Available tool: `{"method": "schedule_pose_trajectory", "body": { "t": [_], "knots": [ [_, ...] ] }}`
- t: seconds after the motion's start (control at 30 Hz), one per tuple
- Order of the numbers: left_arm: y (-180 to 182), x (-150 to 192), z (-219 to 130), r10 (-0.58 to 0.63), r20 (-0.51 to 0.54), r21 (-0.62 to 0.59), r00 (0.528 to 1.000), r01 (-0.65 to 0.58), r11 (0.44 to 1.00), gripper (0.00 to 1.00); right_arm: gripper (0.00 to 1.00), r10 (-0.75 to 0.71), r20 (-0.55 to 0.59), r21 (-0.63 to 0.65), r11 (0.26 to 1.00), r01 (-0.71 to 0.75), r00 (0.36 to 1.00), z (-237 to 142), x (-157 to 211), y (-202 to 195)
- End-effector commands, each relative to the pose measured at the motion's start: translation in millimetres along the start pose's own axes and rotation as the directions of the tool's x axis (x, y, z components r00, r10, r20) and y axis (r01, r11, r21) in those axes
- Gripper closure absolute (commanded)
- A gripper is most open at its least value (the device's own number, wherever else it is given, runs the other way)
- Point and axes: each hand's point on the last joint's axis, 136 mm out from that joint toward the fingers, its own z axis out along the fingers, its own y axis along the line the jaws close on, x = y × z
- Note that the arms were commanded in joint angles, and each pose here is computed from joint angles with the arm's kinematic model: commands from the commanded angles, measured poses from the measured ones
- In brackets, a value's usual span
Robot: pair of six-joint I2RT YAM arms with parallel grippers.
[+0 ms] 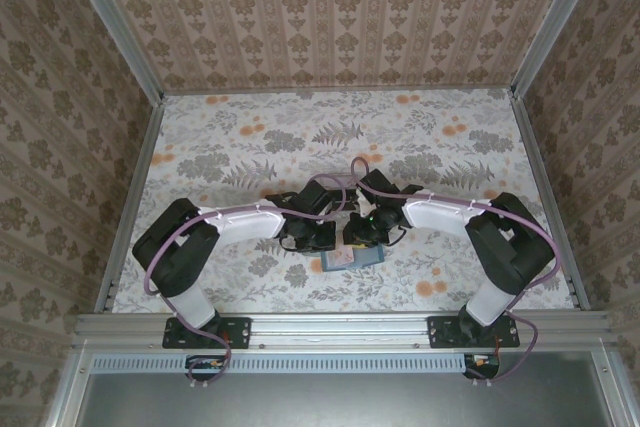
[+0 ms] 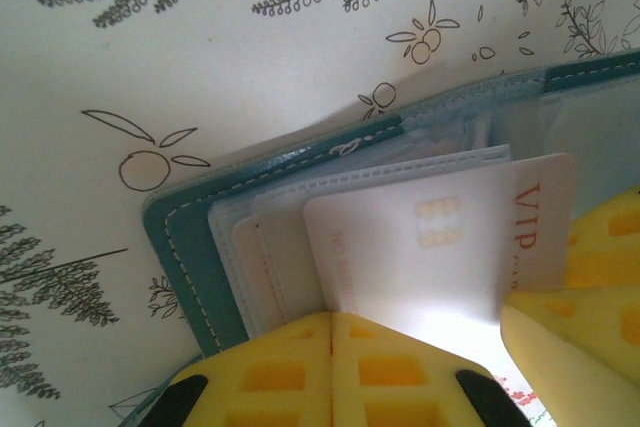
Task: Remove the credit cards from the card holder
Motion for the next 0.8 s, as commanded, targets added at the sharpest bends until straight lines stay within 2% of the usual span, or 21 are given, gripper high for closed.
{"method": "schedule_pose_trajectory", "body": {
  "t": [0.0, 0.3, 0.77],
  "knots": [
    [30, 21, 10, -0.017, -0.079, -0.120, 0.997, 0.007, 0.993, 0.92, 0.81, 0.012, -0.015, -0.034, 0.999, -0.012, 1.000, 0, 3, 1],
    [32, 22, 9, -0.017, -0.077, -0.126, 0.997, 0.007, 0.992, 0.92, 0.87, 0.021, 0.017, 0.025, 0.999, -0.022, 1.000, -11, 1, -17],
    [31, 20, 3, -0.013, -0.067, -0.124, 0.998, 0.005, 0.992, 0.92, 0.87, 0.000, 0.043, 0.113, 0.994, -0.005, 0.999, -39, 2, -37]
  ]
}}
